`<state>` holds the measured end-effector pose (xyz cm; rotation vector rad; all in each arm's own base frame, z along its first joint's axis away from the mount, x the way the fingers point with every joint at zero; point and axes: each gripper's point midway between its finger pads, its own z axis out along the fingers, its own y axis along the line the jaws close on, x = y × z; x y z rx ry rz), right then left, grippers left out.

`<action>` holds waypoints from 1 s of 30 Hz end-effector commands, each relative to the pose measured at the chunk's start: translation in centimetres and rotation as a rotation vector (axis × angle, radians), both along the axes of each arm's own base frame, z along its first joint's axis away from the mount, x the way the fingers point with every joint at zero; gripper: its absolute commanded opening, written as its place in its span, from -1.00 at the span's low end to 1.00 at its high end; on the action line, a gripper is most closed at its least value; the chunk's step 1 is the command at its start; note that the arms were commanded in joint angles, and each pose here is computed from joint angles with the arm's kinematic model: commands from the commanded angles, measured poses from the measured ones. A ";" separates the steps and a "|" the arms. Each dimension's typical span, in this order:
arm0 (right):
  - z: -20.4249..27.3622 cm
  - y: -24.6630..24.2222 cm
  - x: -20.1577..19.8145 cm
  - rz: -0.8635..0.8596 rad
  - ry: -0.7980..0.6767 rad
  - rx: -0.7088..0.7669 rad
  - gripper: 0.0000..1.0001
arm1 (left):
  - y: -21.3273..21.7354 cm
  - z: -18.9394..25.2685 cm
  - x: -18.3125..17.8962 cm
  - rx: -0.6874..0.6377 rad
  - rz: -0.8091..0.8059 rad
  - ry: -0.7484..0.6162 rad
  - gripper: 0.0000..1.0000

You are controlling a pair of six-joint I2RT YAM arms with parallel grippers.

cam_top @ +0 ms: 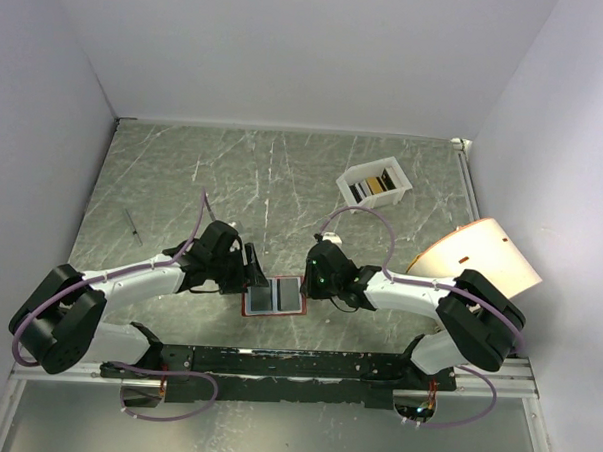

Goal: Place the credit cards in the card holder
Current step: Turn over the card slot in the card holder.

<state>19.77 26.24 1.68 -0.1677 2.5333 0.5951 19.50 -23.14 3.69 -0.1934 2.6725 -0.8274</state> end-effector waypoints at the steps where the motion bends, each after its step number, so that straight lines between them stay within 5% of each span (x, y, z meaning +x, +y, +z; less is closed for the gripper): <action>1: -0.7 -0.4 -0.3 0.000 0.010 -0.024 -0.65 | 0.0 -0.3 0.0 -0.008 -0.010 -0.002 0.51; 30: -0.8 -0.1 -0.4 0.009 0.016 -0.015 -0.64 | -4.7 5.0 -0.2 -0.331 -0.127 -0.067 0.51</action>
